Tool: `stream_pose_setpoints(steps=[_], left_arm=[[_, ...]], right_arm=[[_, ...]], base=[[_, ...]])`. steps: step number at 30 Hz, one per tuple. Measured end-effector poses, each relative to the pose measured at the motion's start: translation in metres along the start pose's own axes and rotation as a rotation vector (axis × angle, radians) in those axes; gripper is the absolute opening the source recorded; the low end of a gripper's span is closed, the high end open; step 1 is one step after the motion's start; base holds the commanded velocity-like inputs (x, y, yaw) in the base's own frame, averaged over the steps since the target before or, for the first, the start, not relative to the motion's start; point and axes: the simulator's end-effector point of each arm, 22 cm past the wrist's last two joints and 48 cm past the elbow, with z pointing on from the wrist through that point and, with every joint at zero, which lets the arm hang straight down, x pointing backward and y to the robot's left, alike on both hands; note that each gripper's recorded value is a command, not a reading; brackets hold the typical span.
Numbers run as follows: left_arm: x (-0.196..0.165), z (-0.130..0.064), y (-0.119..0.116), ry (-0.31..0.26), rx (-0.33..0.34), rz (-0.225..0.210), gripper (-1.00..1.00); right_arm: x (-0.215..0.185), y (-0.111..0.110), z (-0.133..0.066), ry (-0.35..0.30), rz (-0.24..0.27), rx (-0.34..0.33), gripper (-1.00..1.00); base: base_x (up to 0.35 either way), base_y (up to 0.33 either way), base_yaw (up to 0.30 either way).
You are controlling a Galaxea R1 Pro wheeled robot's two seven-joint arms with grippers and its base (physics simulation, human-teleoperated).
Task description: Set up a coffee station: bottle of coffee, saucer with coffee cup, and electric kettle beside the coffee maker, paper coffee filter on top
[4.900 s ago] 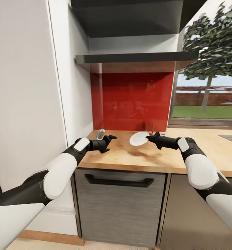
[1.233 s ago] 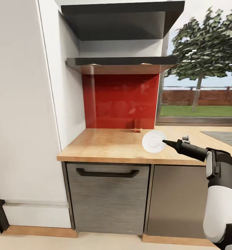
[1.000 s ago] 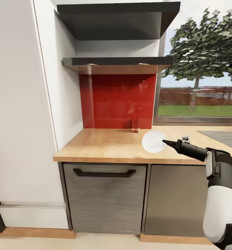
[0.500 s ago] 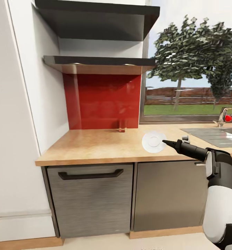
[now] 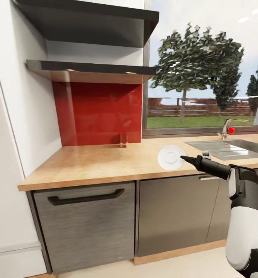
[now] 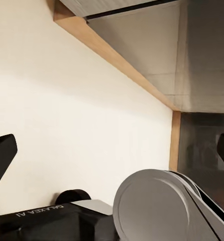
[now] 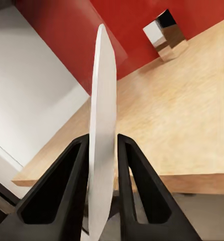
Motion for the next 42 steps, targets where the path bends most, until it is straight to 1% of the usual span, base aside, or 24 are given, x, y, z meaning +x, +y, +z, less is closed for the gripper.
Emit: stream_pose_setpoints(steps=[6, 17, 23, 24, 27, 32, 37, 39, 41, 42], left_arm=[[-0.006, 0.001, -0.002, -0.036, 0.008, -0.017, 1.00], [-0.006, 0.002, -0.002, -0.039, 0.010, -0.019, 1.00], [-0.006, 0.002, -0.002, -0.039, 0.009, -0.019, 1.00], [-0.006, 0.002, 0.002, -0.039, -0.009, -0.020, 1.00], [-0.006, 0.002, 0.007, -0.040, -0.033, -0.021, 1.00], [-0.006, 0.002, 0.011, -0.040, -0.050, -0.021, 1.00], [-0.006, 0.002, 0.011, -0.040, -0.051, -0.021, 1.00], [-0.006, 0.002, 0.011, -0.040, -0.051, -0.021, 1.00], [-0.006, 0.002, 0.011, -0.040, -0.050, -0.020, 1.00], [-0.006, 0.002, 0.011, -0.040, -0.050, -0.020, 1.00]], right_arm=[[0.000, 0.000, 0.000, 0.000, 0.001, 0.000, -1.00], [0.000, -0.001, -0.001, 0.000, 0.001, 0.002, -1.00], [0.000, -0.001, -0.001, 0.000, 0.001, 0.002, -1.00], [0.000, -0.001, -0.001, -0.001, 0.002, 0.002, -1.00], [0.000, -0.001, -0.001, -0.001, 0.002, 0.002, -1.00], [0.000, -0.001, -0.001, -0.002, 0.002, 0.003, -1.00], [0.000, -0.001, -0.001, -0.002, 0.001, 0.002, -1.00], [-0.001, 0.000, -0.001, -0.003, 0.001, -0.002, -1.00], [0.002, 0.006, -0.003, -0.002, 0.001, -0.039, -1.00], [0.003, 0.007, -0.003, -0.001, 0.001, -0.045, -1.00]], base=[[0.027, -0.090, -0.135], [0.001, -0.005, -0.248], [0.000, -0.163, -0.149], [0.000, -0.211, -0.057], [0.000, -0.121, -0.128], [0.000, -0.030, -0.223], [0.000, -0.002, -0.208], [0.000, 0.000, -0.056], [0.036, -0.054, -0.019], [0.100, -0.166, -0.018]])
